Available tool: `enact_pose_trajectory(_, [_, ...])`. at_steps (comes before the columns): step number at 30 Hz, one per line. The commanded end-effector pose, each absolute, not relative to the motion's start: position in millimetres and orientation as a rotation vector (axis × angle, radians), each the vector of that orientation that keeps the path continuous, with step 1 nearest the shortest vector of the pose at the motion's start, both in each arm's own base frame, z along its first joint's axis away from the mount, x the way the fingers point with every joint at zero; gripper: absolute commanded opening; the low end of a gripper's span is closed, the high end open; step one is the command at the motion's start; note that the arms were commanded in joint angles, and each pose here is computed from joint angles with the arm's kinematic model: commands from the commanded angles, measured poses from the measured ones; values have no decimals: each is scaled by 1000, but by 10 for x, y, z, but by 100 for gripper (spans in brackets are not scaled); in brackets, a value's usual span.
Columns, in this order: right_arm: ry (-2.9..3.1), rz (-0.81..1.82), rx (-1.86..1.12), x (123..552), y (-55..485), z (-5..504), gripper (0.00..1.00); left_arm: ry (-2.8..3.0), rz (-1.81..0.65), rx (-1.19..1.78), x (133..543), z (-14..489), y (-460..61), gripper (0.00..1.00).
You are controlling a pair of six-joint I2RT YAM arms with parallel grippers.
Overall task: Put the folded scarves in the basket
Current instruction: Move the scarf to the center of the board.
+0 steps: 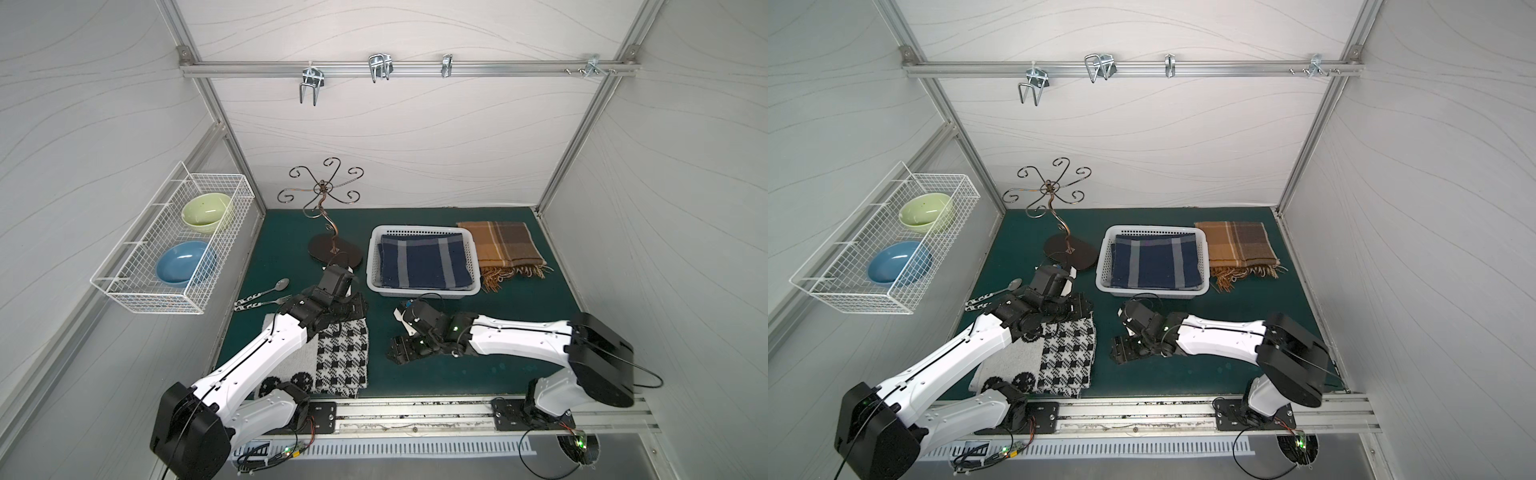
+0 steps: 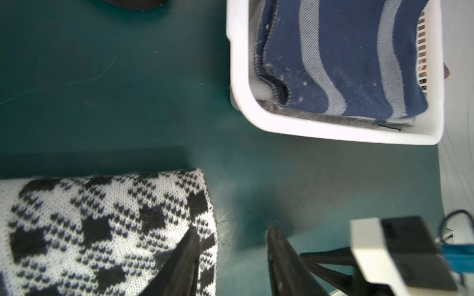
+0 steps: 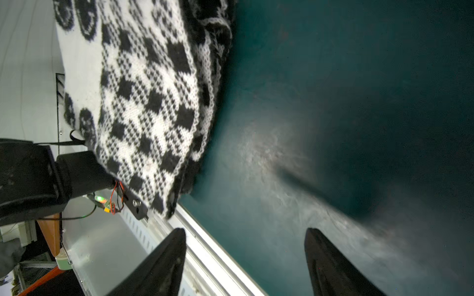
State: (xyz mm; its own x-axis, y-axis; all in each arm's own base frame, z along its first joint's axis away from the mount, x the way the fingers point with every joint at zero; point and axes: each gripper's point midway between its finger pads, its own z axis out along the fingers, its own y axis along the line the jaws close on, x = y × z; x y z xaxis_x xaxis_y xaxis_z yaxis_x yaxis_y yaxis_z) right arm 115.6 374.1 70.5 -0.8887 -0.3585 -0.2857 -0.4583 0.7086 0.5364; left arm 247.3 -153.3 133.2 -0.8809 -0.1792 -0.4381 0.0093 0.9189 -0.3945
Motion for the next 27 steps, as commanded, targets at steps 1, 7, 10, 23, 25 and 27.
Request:
enact_pose_trajectory(1, [2655, 1107, -638, 1221, 4202, 877, 76, 2560, -517, -143, 2511, 1397, -1459, 46])
enact_pose_trajectory(7, [2703, 1117, -614, 1236, 4444, 593, 77, 2589, -429, -177, 2538, 1326, -1261, 46])
enact_pose_trajectory(10, [2728, 1123, -621, 1208, 4563, 474, 77, 2588, -425, -195, 2560, 1326, -1220, 46])
enact_pose_trajectory(23, [2759, 1179, -545, 1141, 4731, 98, 28, 2591, -441, -194, 2566, 1358, -1213, 46])
enact_pose_trajectory(25, [2746, 1156, -531, 1192, 4651, 103, 10, 2586, -448, -202, 2560, 1370, -1211, 45])
enact_pose_trajectory(27, [2735, 1146, -525, 1240, 4562, 144, 2, 2581, -468, -208, 2555, 1375, -1229, 45])
